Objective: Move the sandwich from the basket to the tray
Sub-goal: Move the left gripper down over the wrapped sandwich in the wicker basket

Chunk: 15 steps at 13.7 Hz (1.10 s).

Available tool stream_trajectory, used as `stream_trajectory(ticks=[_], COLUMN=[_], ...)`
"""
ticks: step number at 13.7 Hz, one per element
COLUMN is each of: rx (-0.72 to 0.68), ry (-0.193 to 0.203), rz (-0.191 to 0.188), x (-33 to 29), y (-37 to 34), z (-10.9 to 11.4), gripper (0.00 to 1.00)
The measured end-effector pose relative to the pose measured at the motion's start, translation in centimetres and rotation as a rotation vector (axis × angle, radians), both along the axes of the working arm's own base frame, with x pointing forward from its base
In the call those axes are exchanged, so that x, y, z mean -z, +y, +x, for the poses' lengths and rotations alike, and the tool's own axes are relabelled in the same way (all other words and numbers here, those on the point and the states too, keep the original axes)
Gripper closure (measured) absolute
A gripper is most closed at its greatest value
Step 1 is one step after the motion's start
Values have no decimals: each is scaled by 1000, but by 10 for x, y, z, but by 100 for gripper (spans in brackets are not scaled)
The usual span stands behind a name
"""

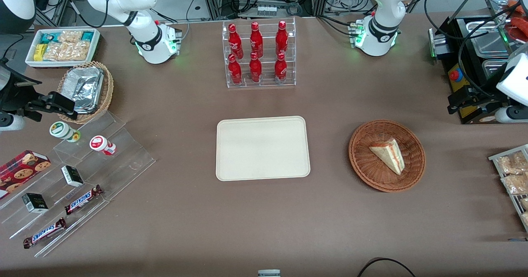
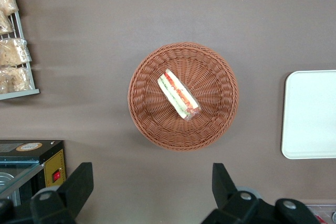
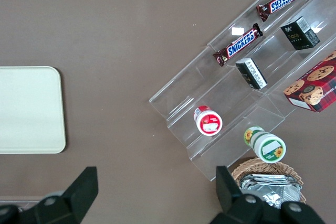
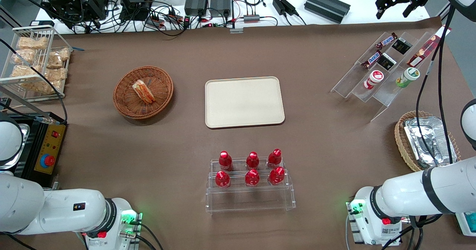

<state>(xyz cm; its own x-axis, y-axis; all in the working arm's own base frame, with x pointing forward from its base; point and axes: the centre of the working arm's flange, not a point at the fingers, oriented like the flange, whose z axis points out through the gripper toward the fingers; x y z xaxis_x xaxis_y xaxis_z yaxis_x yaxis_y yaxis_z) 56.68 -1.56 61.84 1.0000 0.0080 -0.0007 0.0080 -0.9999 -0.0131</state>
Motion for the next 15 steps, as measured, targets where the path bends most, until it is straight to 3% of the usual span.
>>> stream_trajectory(ticks=[5,8,10,15], rx=[0,-8,-60,-281], ry=[12,2,-15,-103], rz=[0,-1,-3,-30], x=[9,61,105,187], y=[0,-1,-3,-32], z=[1,12,15,8], gripper=[0,0,0,0])
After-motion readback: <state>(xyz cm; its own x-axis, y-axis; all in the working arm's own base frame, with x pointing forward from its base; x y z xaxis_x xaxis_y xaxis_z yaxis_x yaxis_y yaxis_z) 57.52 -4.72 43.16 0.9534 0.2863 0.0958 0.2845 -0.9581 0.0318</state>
